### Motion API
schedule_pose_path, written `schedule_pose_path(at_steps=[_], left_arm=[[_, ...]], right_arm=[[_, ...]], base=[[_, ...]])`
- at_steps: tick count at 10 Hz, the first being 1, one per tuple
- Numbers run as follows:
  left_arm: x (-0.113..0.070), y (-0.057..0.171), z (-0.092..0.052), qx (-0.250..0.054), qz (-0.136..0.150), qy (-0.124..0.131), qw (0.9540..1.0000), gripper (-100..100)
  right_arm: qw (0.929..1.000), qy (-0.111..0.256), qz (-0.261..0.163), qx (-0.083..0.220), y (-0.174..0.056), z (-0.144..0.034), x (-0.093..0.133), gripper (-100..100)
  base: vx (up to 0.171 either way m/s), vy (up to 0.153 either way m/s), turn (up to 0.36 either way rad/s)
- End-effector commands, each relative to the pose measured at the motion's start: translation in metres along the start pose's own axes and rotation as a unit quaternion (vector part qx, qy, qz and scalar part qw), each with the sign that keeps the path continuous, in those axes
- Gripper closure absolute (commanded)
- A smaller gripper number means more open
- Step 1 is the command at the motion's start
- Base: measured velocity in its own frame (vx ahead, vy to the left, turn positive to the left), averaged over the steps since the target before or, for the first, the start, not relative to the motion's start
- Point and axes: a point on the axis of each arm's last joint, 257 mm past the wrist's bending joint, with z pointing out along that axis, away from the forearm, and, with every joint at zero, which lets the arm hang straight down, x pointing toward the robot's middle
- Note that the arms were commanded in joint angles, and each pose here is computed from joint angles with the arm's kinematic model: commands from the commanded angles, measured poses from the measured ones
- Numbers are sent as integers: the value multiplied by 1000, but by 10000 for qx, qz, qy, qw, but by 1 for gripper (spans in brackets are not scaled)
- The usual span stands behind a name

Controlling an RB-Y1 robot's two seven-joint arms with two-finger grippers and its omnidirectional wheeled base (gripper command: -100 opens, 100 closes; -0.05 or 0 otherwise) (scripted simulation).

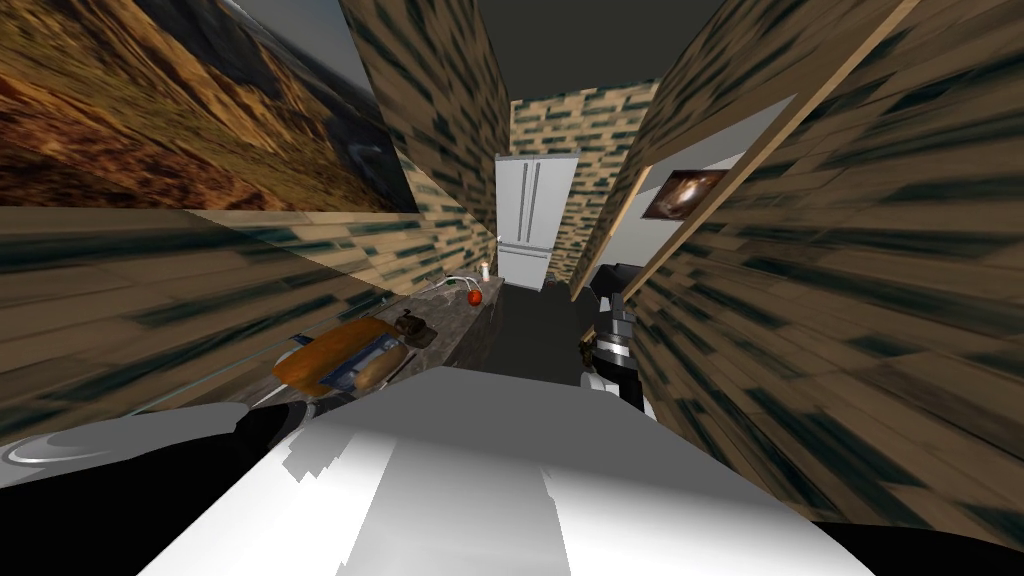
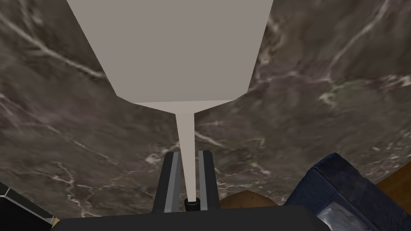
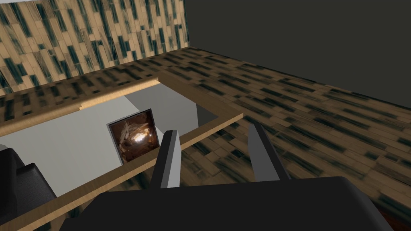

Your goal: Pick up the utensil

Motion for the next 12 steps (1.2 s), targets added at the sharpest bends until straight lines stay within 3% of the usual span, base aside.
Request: schedule_pose_path(at_steps=[1,2,11,12], left_arm=[[0,0,0,0,0,0,10000,0],[-2,3,-3,-10,12,3,10000,100],[-15,13,-17,20,100,25,9999,100],[-15,13,-17,25,100,24,9999,0]], right_arm=[[10000,0,0,0,0,0,0,0],[10000,0,0,0,0,0,0,0],[10000,0,0,0,0,0,0,0],[10000,0,0,0,0,0,0,0]], base=[[0,0,0],[-6,-7,38],[-8,-13,25],[0,0,0]])
